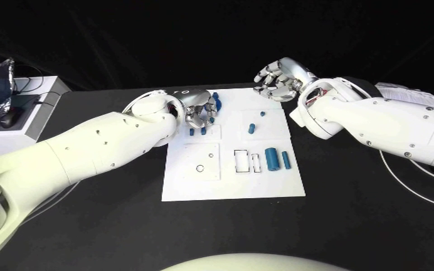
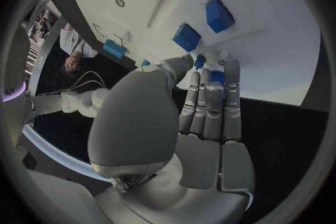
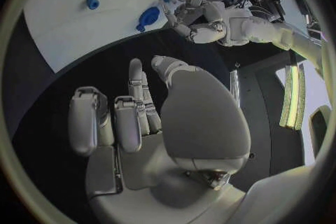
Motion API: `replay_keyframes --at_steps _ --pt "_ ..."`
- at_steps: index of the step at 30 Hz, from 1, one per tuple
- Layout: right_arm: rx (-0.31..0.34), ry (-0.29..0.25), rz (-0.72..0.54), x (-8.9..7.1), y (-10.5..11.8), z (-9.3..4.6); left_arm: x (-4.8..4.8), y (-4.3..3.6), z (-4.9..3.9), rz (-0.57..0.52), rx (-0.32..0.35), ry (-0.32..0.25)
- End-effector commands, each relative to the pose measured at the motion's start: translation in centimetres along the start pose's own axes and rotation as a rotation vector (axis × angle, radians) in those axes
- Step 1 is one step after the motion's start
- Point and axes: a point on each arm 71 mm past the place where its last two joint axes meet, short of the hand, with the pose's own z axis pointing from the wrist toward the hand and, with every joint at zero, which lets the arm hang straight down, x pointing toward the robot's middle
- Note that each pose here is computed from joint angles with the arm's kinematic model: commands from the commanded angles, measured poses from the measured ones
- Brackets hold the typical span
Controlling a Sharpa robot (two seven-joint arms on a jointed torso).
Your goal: Assemble the parts on the task board
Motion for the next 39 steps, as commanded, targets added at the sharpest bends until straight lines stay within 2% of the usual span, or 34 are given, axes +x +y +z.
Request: replay_keyframes --at_steps 1,12,20,27,39 --pt "-0.015 -0.001 -0.002 -0.01 0.15 -0.04 0.18 -0.06 0.17 0.026 -0.015 0.026" --pt "-0.019 0.002 -0.006 0.03 0.23 -0.06 0.15 0.02 0.45 0.029 -0.030 0.015" --pt "-0.019 0.005 -0.004 0.11 0.31 -0.04 0.22 -0.34 0.76 0.025 -0.024 0.019" --pt "-0.019 0.009 -0.004 0.15 0.33 -0.04 0.44 -0.51 0.91 0.012 -0.024 0.040" --pt "-0.021 0.011 -0.005 0.21 0.40 0.01 0.77 -0.27 0.98 0.015 -0.043 0.083"
